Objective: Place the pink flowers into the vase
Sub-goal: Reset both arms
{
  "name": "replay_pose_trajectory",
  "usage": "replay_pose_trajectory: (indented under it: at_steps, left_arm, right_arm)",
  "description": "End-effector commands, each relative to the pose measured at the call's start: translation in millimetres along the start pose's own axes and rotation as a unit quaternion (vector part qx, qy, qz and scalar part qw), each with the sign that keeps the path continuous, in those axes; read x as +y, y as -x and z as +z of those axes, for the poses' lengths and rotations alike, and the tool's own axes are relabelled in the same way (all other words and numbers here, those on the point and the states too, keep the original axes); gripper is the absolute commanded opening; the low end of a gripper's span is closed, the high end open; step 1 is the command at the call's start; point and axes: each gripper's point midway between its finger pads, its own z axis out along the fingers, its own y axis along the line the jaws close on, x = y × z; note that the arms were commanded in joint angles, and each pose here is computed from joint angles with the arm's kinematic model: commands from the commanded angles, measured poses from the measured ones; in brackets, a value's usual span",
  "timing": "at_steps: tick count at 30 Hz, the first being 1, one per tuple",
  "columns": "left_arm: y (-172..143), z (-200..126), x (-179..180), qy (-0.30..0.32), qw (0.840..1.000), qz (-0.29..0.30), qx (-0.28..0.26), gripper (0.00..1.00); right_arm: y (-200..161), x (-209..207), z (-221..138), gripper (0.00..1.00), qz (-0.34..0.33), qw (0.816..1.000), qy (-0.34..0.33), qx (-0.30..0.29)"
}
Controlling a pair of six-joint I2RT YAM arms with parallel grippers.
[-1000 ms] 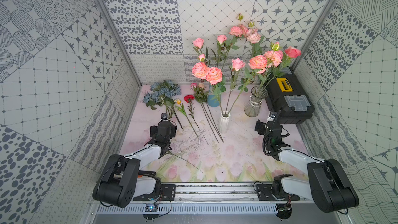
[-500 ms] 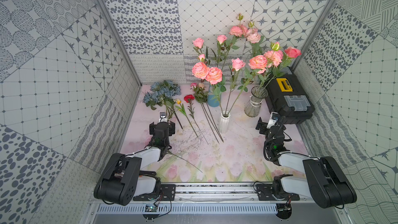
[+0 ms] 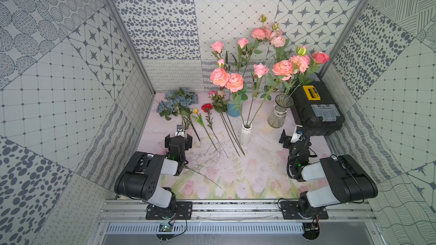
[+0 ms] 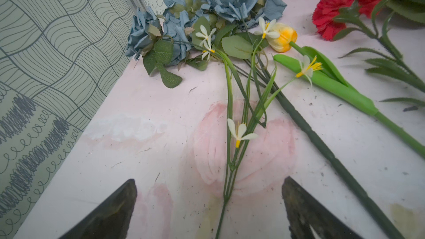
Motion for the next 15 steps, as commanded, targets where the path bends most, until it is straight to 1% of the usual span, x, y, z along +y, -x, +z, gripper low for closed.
replay_pose_trajectory:
  at_steps: [1,2,5,7,9,11,14,15]
  left_arm:
    - [32,1,-3,-0.023,0.995,-0.023,-0.093,0.99]
    - [32,3,-2,-0.016,0.995,-0.019,-0.094,0.99]
    - [29,9,-2,-0.027,0.997,-0.031,-0.062,0.98]
    - [30,11,2,-0.015,0.997,-0.03,-0.067,0.99]
    - [28,10,6,-0.005,0.997,-0.039,-0.062,0.99]
    - [28,14,10,0.009,0.998,-0.041,-0.056,0.99]
    - [25,26,14,0.009,0.998,-0.054,-0.018,0.99]
    - [24,29,17,0.009,0.998,-0.061,-0.014,0.99]
  right_arm:
    - [28,4,0,0.98,0.009,0.998,0.013,-0.056]
    - [28,7,3,0.98,0.004,0.999,0.017,-0.048]
    - [22,18,13,0.98,-0.012,0.999,0.037,-0.025]
    - [16,20,18,0.98,-0.015,0.999,0.039,-0.023]
    - [17,21,20,0.98,-0.016,0.999,0.036,-0.031]
    - [13,25,24,0.98,-0.022,0.999,0.044,-0.005]
    - [11,31,38,0.98,-0.033,0.998,0.046,0.022]
    - [9,30,41,0.98,-0.028,0.998,0.048,0.035]
